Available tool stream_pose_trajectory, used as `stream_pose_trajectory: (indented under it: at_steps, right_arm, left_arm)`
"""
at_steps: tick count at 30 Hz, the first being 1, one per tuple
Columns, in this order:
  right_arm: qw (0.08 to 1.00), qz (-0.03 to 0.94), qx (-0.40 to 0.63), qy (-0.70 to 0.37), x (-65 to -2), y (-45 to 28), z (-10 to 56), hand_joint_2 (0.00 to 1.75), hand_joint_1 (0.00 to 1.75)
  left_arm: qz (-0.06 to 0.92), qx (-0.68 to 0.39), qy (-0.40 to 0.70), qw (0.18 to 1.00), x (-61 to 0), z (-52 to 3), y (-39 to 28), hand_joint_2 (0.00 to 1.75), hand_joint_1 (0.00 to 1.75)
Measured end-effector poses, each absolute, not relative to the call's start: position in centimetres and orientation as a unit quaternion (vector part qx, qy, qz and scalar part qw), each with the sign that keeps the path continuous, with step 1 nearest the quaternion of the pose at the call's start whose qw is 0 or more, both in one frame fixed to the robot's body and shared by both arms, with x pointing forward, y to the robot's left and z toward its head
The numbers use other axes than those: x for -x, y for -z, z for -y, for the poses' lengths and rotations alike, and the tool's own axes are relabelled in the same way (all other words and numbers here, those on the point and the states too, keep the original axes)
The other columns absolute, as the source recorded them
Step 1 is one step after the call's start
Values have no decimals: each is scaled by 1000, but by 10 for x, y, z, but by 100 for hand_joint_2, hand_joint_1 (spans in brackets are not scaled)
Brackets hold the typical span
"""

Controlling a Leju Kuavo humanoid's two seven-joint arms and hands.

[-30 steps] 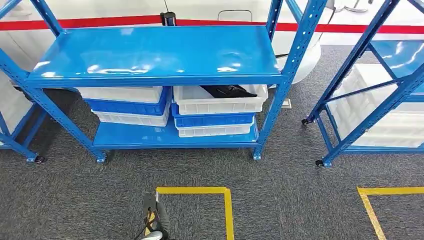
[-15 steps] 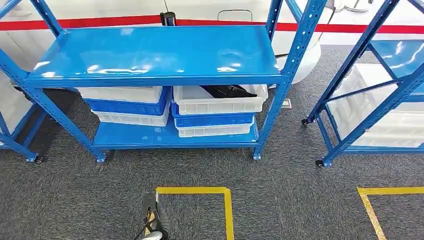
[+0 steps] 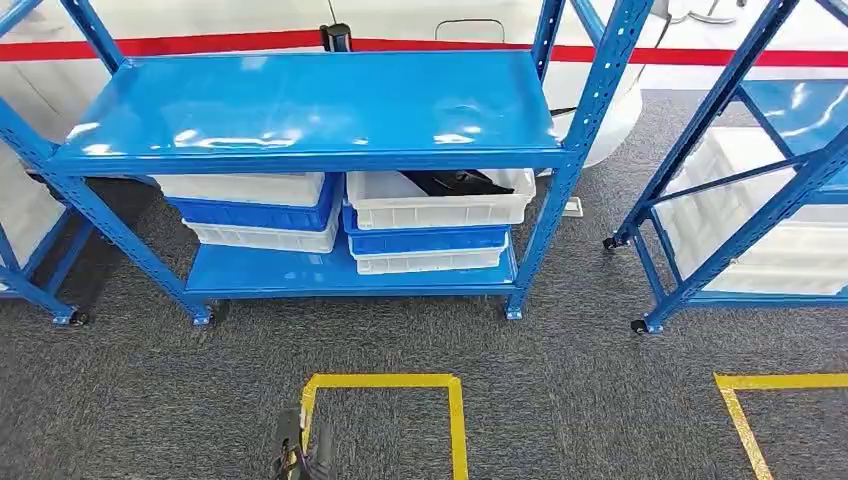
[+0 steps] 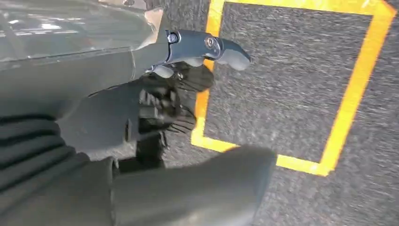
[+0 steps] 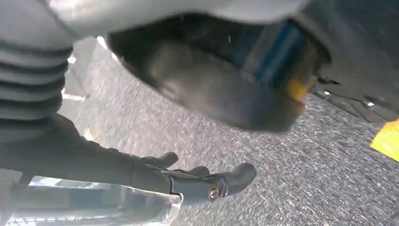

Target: Take the parts from the cabinet and place them on the table.

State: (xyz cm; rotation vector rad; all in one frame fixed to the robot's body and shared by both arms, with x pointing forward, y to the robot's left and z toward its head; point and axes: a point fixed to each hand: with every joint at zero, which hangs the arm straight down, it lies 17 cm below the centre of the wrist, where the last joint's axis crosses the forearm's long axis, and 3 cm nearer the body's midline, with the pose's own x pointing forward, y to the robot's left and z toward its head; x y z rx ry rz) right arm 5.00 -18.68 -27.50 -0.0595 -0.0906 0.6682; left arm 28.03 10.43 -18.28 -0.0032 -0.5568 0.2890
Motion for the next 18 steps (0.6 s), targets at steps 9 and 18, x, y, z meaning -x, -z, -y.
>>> stream_pose_trajectory:
  at_steps: [9,18]
  right_arm:
    - [970,47,15,-237,-36,279,203,0,0]
    - [987,66,12,-148,-35,281,226,175,0]
  left_arm:
    - [244,-2,-108,964,-227,-144,219,175,0]
    - [205,-2,-70,976,-165,-183,248,0,0]
